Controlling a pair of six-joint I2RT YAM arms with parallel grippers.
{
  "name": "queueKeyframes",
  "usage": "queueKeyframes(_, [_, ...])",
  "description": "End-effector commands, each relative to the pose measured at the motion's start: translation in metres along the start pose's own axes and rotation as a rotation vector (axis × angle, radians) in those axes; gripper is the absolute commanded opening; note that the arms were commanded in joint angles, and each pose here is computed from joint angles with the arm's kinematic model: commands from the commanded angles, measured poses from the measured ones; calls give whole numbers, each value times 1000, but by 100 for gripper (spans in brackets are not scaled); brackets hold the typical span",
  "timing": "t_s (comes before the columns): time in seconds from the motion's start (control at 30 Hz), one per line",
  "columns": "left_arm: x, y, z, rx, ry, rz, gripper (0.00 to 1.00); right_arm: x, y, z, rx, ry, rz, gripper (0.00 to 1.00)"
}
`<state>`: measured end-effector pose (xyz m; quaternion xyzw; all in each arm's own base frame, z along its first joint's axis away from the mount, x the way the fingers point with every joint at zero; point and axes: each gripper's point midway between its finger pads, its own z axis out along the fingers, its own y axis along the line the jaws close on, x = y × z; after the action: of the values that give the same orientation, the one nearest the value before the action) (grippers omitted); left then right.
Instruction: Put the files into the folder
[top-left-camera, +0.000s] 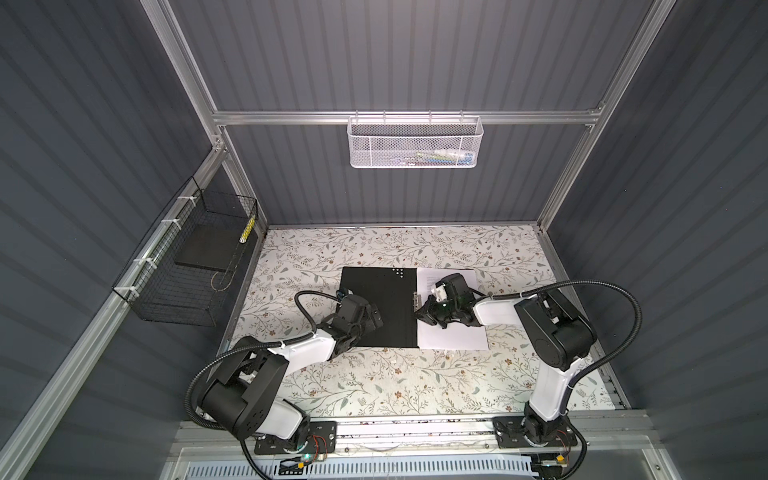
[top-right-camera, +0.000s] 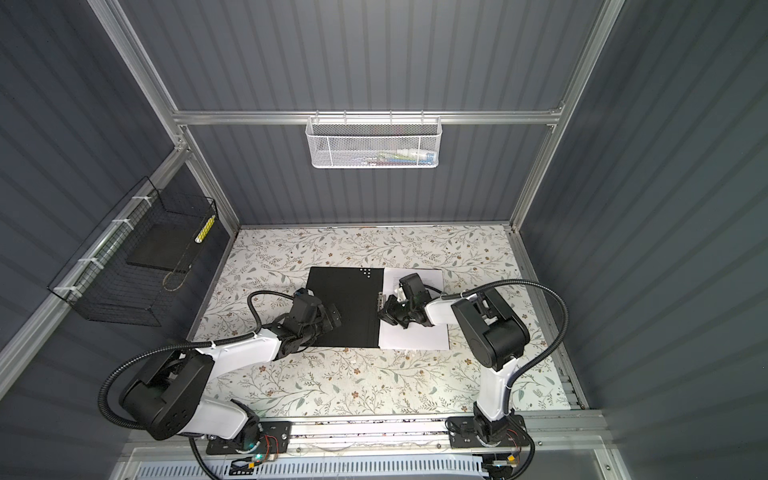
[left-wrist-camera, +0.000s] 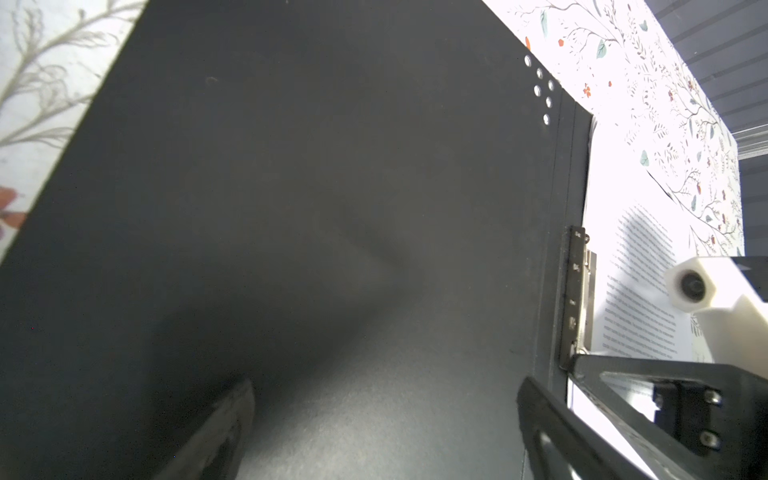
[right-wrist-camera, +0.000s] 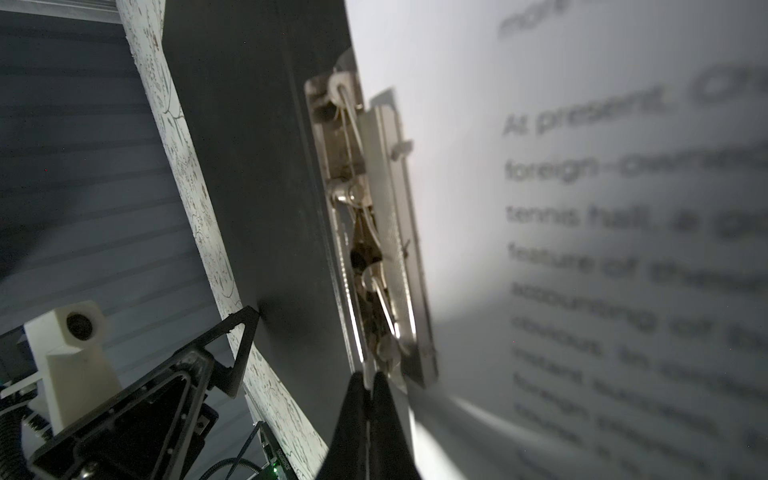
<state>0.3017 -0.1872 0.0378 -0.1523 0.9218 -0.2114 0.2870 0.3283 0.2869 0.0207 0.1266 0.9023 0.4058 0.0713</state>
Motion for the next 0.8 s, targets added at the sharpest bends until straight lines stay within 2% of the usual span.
queueKeyframes(0.0, [90,85,-8,-272,322,-4,100,34,-53,2,200,96,114,0])
queueKeyframes(0.27, [91,85,-8,-271,324,-4,100,37,-51,4,167,109,127,0])
queueKeyframes(0.43, [92,85,-7,-273,329,-6,100,33,-45,-1,162,92,103,15])
queueKeyframes(0.77, [90,85,-8,-274,324,-6,100,33,-45,-2,140,95,127,28])
